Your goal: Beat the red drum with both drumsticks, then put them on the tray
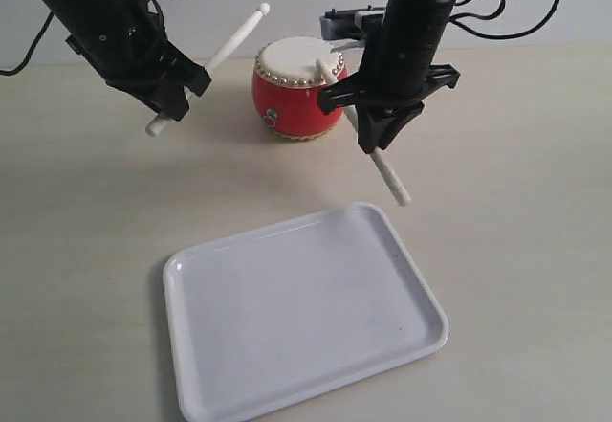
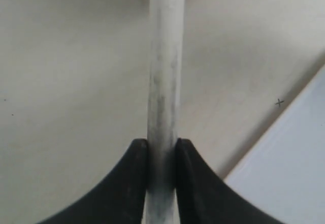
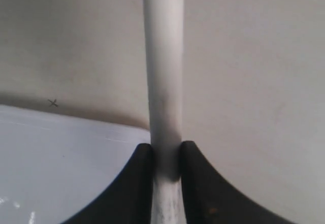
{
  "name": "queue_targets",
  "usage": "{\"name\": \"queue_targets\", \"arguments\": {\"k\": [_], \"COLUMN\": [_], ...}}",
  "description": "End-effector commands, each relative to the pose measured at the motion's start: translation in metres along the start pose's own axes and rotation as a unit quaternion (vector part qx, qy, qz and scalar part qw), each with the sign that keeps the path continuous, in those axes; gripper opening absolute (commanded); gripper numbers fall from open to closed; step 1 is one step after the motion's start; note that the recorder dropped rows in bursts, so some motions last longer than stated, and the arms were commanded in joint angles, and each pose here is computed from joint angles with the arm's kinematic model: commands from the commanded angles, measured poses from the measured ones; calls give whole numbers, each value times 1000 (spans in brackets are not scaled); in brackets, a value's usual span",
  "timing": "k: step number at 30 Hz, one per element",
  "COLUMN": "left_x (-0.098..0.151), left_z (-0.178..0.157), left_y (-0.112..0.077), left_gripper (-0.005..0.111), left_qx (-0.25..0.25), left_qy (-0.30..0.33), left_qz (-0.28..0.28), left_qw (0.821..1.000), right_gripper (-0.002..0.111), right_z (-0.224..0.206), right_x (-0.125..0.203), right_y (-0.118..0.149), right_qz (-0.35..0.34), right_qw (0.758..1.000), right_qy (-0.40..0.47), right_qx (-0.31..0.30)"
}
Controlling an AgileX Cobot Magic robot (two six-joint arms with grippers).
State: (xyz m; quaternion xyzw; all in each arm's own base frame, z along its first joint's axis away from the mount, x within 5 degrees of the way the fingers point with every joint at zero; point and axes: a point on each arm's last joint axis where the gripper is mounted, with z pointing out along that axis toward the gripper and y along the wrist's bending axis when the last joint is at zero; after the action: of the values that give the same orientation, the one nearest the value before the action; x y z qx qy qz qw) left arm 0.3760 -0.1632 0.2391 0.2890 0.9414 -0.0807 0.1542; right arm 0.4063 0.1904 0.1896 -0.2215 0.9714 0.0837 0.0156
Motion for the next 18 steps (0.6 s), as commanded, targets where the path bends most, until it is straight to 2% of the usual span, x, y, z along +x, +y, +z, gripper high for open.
{"name": "queue_targets", "arguments": {"k": [1,7,9,14,18], "left_x": [-4,-11,-9,10,13], "left_z": [-7,2,22,77,72], "left_y": [0,-8,-9,-6,-3], "left_gripper": [0,0,0,0,0], "left_qx": [-3,3,9,39,43], "left_qy": [-24,-47,-21,91,107], "left_qz": [4,27,28,18,11], "left_qw": [1000,999,999,995,993], "right_gripper": [0,0,0,0,0], "right_z": [-28,-79,-87,-93,-84], "right_x": [-1,2,4,6,3], "right_y": [6,12,13,14,13], "right_qz": [-3,-17,-18,-19,-17], "right_qw": [999,995,994,993,994], "right_qy": [-38,-103,-112,-118,-108], "right_qx": [-2,11,11,12,10]}}
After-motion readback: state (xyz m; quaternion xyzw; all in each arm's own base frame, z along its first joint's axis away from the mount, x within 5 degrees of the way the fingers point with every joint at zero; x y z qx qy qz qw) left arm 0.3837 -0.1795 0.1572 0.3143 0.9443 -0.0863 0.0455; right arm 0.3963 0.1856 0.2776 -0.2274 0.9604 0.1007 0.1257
